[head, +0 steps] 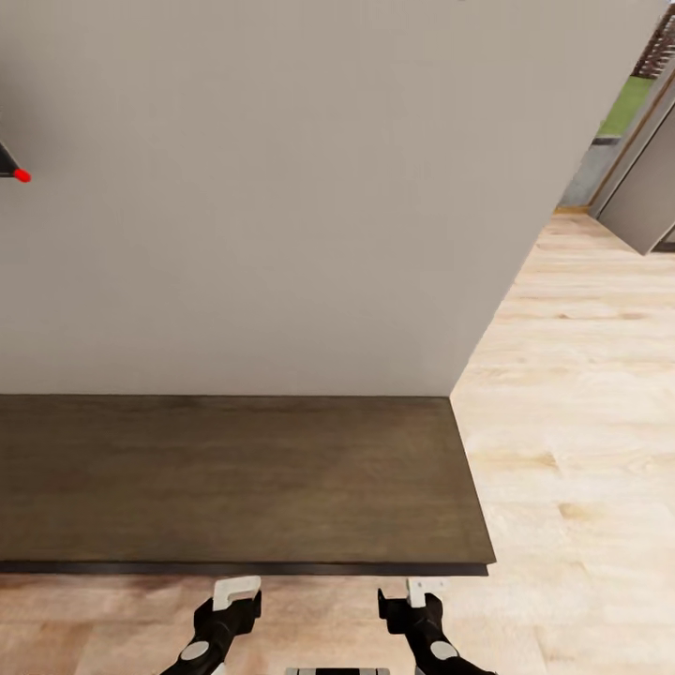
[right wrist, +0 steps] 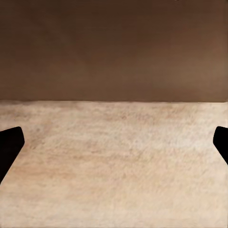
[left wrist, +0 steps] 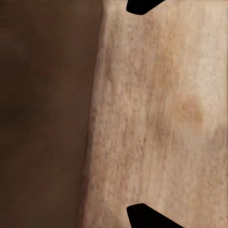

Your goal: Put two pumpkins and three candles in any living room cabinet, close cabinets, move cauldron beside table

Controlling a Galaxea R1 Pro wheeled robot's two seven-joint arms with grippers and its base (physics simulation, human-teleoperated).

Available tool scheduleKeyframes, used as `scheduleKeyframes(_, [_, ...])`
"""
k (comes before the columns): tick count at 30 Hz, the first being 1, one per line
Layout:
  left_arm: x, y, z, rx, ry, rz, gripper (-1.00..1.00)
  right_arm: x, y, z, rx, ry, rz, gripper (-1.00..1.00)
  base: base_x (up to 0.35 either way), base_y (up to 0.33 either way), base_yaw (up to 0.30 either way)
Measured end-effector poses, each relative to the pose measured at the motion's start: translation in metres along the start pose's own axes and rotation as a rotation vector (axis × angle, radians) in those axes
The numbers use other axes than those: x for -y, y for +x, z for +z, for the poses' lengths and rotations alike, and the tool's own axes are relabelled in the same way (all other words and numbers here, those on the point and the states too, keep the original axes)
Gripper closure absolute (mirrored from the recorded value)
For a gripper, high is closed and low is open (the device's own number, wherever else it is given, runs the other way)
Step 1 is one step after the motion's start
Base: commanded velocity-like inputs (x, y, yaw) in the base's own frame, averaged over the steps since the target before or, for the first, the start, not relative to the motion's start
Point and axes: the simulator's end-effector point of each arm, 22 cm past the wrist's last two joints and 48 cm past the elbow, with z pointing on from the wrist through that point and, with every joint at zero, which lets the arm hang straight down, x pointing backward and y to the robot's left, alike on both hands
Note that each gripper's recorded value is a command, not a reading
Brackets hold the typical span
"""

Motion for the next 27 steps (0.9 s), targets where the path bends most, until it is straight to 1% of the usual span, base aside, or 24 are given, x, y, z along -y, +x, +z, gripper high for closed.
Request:
scheduleKeyframes(3, [0.001,-0.005,0.003,-0.002,0.000,0.000,-1.00,0.000,-0.005,0.003,-0.001,-0.001,0.002,-1.00,-0.186,0.000,0.000])
scheduleKeyframes(5, [0.002,-0.017,0.008,-0.013,0.000,0.004,-1.00,0.002,-0.017,0.008,0.001,0.001,-0.017,-1.00,-0.308,0.000,0.000])
scheduleKeyframes(6, [0.004,-0.023,0.010,-0.020,0.001,-0.002,-1.00,0.004,-0.025,0.011,0.011,0.004,-0.017,-1.00,-0.331,0.000,0.000])
scheduleKeyframes(7, [0.004,-0.030,0.012,-0.010,0.000,-0.006,-1.00,0.001,-0.037,0.013,0.032,0.001,-0.003,-1.00,-0.335,0.000,0.000])
scheduleKeyframes(8, [0.003,-0.031,0.012,-0.010,-0.001,-0.007,-1.00,-0.003,-0.040,0.013,0.040,-0.014,-0.033,-1.00,-0.338,0.000,0.000])
scheduleKeyframes(14, [-0.001,-0.026,0.012,-0.020,-0.009,-0.003,-1.00,-0.002,-0.041,0.013,0.041,-0.012,-0.031,-1.00,-0.342,0.000,0.000])
scheduleKeyframes(19, [-0.005,-0.021,0.012,-0.030,-0.017,-0.005,-1.00,0.005,-0.037,0.013,0.032,-0.002,-0.033,-1.00,-0.342,0.000,0.000])
scheduleKeyframes(21, [-0.026,0.008,0.010,-0.091,-0.061,0.003,-1.00,0.007,-0.029,0.012,0.013,0.003,-0.028,-1.00,-0.342,0.000,0.000])
scheduleKeyframes(23, [-0.040,0.024,0.008,-0.128,-0.089,0.009,-1.00,0.011,-0.019,0.011,-0.009,0.012,-0.030,-1.00,-0.342,0.000,0.000])
scheduleKeyframes(25, [-0.058,0.043,0.004,-0.171,-0.126,0.007,-1.00,0.020,0.000,0.007,-0.050,0.029,-0.038,-1.00,-0.322,0.000,0.000])
scheduleKeyframes(27, [-0.067,0.052,0.002,-0.189,-0.145,-0.002,-1.00,0.024,0.015,0.003,-0.078,0.038,-0.042,-1.00,-0.166,0.000,0.000])
